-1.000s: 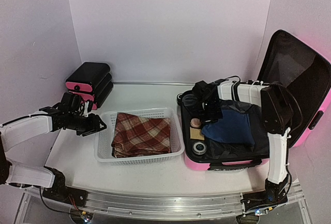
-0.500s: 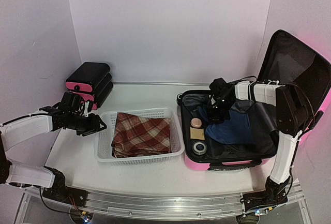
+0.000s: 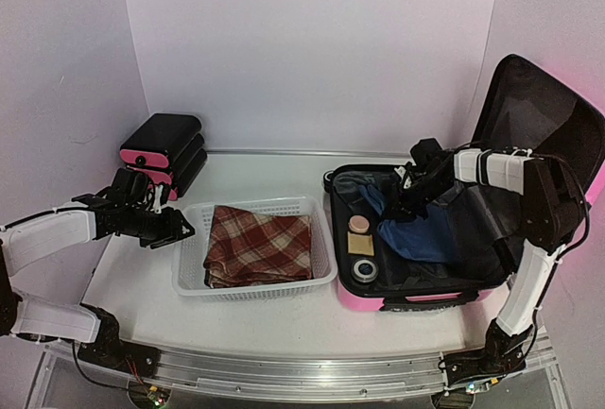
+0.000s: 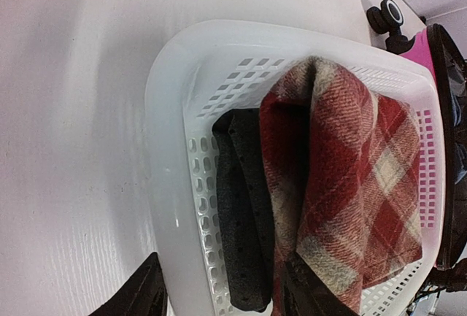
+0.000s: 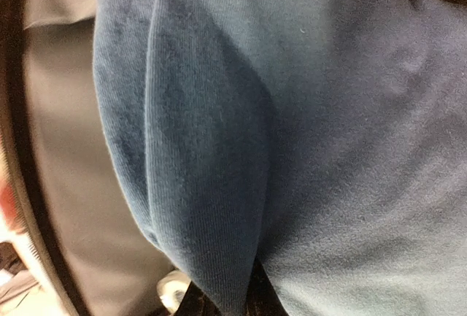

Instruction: Open, take out, and arrange the luggage

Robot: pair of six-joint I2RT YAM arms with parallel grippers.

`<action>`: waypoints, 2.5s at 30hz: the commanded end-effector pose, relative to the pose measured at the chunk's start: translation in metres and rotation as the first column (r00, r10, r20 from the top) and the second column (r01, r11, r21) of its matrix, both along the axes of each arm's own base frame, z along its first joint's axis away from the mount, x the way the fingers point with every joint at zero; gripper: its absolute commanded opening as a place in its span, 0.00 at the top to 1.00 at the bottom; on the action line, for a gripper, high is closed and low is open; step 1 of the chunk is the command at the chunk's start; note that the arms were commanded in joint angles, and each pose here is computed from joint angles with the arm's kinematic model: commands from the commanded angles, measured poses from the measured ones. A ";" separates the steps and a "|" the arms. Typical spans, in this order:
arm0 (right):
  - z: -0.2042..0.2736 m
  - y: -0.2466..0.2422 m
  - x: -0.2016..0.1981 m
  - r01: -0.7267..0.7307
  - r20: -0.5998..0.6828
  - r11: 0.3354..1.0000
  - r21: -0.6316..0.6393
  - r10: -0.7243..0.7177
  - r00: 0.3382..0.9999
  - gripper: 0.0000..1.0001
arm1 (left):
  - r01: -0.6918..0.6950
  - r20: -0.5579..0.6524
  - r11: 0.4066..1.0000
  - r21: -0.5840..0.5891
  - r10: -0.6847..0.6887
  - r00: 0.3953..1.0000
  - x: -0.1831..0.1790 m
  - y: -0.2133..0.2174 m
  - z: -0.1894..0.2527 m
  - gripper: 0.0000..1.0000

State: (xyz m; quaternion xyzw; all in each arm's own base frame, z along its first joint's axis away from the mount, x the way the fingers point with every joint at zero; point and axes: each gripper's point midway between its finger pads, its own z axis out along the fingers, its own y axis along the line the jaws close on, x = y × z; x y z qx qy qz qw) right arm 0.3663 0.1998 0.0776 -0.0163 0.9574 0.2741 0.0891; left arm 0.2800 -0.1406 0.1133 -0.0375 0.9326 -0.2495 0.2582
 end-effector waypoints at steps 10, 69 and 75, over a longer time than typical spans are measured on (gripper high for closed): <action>0.115 0.047 -0.028 -0.102 0.110 0.917 0.385 0.064 0.992 1.00 | 0.030 0.068 0.998 -0.047 -0.026 0.997 0.013 -0.012 0.024 0.51; 0.099 0.393 -0.114 -0.382 0.202 0.820 0.425 0.326 0.924 1.00 | 0.063 0.105 0.995 -0.074 -0.055 0.993 0.005 -0.020 0.028 0.64; 0.086 0.396 -0.102 -0.344 0.214 0.853 0.393 0.278 0.936 1.00 | 0.061 0.102 0.995 -0.075 -0.053 0.993 0.004 -0.019 0.027 0.64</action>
